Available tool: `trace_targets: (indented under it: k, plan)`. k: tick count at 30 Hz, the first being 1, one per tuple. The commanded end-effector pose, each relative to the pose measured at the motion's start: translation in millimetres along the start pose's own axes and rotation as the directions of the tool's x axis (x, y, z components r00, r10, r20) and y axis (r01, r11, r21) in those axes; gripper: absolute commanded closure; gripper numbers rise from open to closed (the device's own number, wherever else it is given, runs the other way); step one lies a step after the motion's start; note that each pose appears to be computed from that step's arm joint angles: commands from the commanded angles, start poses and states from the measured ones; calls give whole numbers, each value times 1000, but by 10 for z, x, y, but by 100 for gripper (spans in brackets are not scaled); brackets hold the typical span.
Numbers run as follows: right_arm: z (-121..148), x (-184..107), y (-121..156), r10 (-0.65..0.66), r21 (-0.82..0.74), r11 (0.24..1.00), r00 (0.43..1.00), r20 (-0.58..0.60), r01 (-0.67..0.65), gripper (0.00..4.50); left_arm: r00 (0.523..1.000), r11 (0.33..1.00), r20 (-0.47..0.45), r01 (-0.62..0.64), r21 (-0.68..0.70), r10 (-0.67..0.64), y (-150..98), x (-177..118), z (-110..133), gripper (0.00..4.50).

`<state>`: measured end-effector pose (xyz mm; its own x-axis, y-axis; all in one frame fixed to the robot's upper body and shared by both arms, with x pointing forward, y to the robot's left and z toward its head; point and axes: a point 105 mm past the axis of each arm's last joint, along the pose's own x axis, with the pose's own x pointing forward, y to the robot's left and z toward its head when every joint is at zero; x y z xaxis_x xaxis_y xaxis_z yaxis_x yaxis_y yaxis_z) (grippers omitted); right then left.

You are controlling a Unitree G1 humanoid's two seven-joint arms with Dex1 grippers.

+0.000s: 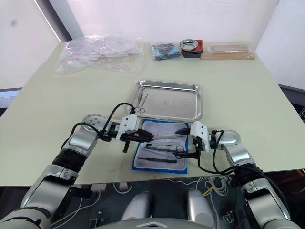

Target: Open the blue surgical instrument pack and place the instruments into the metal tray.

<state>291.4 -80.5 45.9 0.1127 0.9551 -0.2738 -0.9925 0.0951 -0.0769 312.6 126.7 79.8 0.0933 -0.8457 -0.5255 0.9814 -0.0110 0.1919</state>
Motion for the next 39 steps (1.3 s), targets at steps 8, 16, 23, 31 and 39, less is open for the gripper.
trace_targets:
  k: [8, 16, 23, 31, 39]
  plan:
    - [-690, -80, 249, 30, 204, 979, 975, -221, 16, 0, 999, 999, -43, -13, 45, 15, 72, -168, 170, 437]
    - [-702, -72, 253, 34, 205, 979, 974, -223, 12, 0, 998, 998, -56, -14, 54, 17, 106, -267, 376, 437]
    - [-700, -53, 257, 37, 206, 979, 975, -220, 9, 0, 998, 999, -66, 0, 48, 3, 62, -295, 445, 437]
    - [-693, -39, 258, 37, 207, 978, 976, -215, 8, 0, 996, 999, -94, 6, 43, -2, 33, -399, 404, 437]
    - [-697, -34, 257, 38, 207, 978, 976, -216, 8, 0, 993, 1000, -115, -13, 21, 16, -18, -594, 300, 437]
